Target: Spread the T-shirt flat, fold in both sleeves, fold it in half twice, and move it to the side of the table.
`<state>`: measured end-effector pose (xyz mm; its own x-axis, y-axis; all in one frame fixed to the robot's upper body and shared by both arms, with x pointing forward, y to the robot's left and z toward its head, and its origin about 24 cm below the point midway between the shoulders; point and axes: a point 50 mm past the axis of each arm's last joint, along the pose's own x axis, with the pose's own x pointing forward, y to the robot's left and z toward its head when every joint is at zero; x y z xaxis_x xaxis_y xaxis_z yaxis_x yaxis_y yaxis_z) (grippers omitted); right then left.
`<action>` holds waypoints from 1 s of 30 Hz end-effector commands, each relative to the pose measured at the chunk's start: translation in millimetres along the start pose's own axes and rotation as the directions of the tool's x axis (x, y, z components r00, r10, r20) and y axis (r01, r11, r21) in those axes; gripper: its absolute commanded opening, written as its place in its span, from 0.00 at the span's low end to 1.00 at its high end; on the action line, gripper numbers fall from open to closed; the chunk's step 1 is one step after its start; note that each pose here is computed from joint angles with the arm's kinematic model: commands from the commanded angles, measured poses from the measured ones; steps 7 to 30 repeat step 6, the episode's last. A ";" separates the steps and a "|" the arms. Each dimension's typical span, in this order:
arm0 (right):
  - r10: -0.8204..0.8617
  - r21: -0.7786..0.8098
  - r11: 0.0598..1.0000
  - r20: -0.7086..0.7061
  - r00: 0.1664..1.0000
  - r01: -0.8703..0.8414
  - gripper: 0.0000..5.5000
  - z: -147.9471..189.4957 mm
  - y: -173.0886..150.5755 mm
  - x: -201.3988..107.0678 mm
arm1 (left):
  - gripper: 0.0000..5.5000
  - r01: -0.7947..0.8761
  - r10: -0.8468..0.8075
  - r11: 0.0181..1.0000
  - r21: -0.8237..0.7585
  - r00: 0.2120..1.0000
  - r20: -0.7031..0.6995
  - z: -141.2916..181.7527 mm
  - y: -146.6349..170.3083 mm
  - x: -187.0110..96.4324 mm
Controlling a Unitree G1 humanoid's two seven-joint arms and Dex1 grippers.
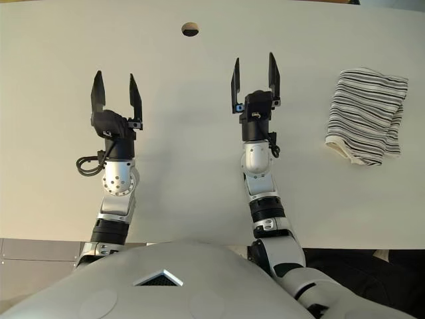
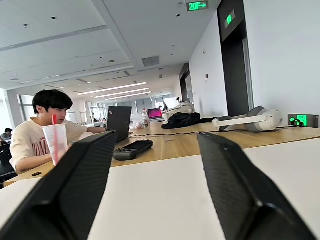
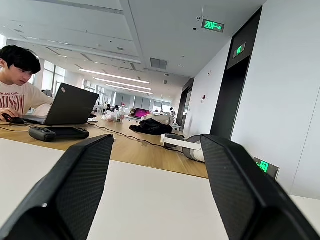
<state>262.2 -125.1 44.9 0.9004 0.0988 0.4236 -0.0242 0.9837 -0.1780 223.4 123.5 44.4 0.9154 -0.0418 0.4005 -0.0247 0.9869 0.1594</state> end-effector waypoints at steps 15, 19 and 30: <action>0.029 -0.046 0.999 0.075 0.997 -0.025 0.74 10.8 -0.1 -3.7 | 0.73 -0.051 0.050 0.999 0.004 0.998 0.038 5.4 4.0 2.5; 0.029 -0.046 0.999 0.075 0.997 -0.025 0.74 10.8 -0.1 -3.7 | 0.73 -0.051 0.050 0.999 0.004 0.998 0.038 5.4 4.0 2.5; 0.029 -0.046 0.999 0.075 0.997 -0.025 0.74 10.8 -0.1 -3.7 | 0.73 -0.051 0.050 0.999 0.004 0.998 0.038 5.4 4.0 2.5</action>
